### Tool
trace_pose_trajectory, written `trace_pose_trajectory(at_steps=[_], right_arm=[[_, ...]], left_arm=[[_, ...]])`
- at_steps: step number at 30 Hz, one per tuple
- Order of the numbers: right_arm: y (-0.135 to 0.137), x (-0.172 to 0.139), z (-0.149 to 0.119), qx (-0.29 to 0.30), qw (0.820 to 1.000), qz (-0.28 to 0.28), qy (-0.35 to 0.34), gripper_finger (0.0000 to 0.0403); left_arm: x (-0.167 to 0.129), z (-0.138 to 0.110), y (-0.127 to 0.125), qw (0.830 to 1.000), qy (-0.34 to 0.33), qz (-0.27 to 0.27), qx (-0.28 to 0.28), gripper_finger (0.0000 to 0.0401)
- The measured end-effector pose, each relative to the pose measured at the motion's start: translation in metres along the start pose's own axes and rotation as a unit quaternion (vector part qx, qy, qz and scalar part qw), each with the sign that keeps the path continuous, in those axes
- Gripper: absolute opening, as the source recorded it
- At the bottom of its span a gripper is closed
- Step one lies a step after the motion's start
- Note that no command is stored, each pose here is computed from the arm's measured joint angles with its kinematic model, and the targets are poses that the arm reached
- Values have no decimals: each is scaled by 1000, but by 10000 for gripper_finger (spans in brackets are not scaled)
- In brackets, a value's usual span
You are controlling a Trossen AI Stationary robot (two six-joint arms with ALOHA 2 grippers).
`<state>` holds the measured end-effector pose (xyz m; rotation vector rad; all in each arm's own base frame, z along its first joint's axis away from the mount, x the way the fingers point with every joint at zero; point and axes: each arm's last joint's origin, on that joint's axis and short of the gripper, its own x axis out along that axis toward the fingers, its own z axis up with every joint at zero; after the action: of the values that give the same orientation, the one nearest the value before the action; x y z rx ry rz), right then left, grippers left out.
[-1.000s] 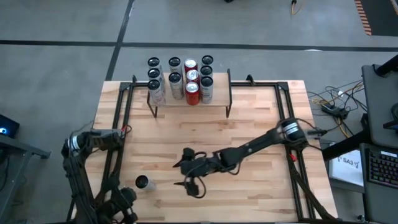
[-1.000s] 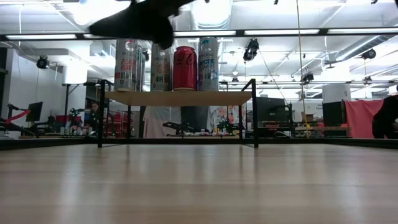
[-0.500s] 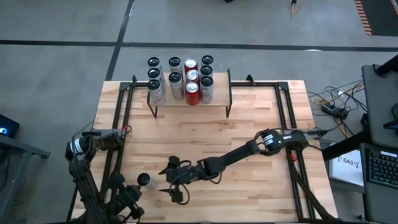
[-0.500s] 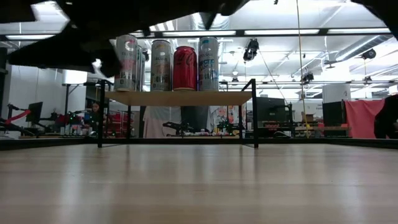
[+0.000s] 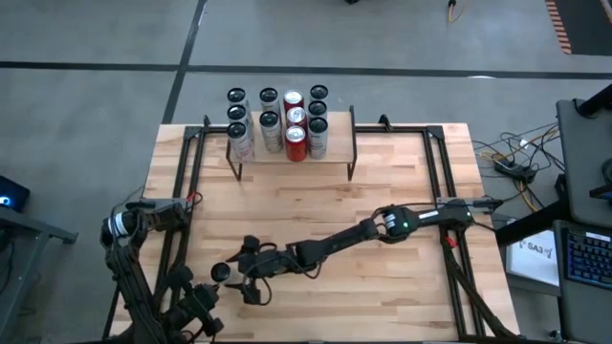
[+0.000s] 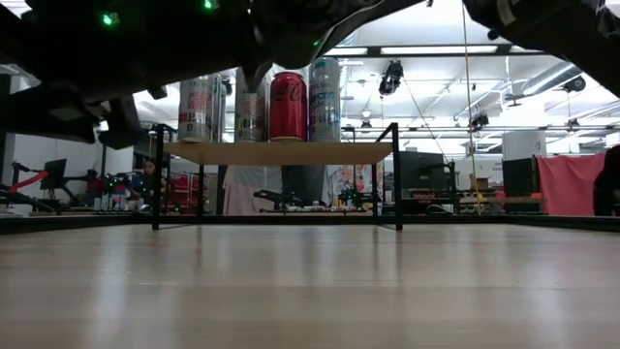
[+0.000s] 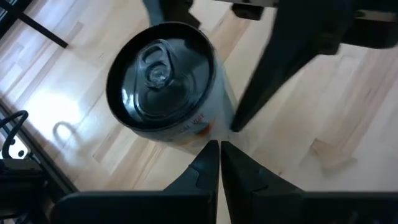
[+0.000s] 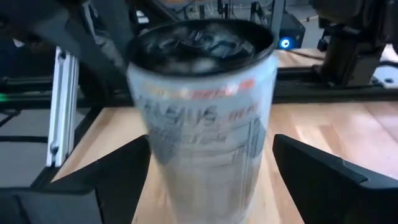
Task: Place canned beverage on shelf
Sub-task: Put the white soda can aligned with the other white soda cans on the shelf
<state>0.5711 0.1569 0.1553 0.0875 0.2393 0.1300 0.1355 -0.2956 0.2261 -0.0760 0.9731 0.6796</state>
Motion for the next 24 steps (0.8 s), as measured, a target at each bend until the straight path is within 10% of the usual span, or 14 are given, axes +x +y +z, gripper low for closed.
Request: trace_pose_trajectory(at_steps=[14, 24], right_arm=[[-29, 4, 4, -13, 1000, 21, -3, 218], [-37, -11, 27, -32, 994, 75, 67, 218]], left_arm=[[-32, 18, -5, 998, 7, -60, -19, 0], [-79, 59, -2, 976, -147, -160, -14, 0]])
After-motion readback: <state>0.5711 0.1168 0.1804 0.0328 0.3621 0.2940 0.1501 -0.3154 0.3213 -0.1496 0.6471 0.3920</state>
